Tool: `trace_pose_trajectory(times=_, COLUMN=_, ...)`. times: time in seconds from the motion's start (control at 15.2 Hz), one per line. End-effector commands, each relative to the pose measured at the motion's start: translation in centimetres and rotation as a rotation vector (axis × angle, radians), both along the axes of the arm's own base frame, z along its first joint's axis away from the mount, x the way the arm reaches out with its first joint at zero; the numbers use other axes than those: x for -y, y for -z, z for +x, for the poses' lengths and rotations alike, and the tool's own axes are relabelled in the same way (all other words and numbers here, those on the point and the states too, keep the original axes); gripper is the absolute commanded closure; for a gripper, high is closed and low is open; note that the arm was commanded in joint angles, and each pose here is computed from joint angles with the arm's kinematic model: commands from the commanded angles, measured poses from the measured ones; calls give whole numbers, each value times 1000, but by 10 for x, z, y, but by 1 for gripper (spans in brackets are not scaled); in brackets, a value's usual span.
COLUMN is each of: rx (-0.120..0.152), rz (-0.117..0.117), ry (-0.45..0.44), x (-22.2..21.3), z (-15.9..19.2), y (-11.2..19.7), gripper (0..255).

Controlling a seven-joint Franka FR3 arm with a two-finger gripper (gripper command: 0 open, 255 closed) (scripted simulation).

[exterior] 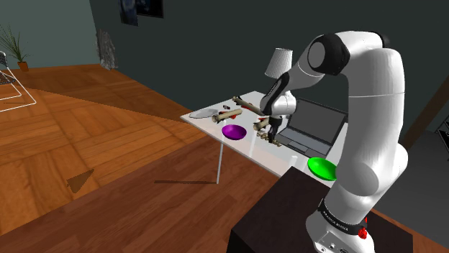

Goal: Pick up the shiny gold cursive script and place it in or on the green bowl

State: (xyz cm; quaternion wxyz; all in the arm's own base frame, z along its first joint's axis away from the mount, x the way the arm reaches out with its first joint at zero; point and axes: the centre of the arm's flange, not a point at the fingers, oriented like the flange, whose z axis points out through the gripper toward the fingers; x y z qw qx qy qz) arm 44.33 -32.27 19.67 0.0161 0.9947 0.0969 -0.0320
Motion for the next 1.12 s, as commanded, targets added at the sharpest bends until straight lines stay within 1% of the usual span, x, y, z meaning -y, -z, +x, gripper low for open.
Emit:
trace_pose_trajectory(times=0.0, rx=0, rz=0, ry=0, x=-1, z=0, y=-11, gripper=255)
trace_pose_trajectory(times=0.59, rx=0, rz=0, ry=0, x=-1, z=0, y=-58, gripper=255)
trace_pose_trajectory(times=1.06, rx=0, rz=0, ry=0, x=12, z=-92, y=-60, gripper=255)
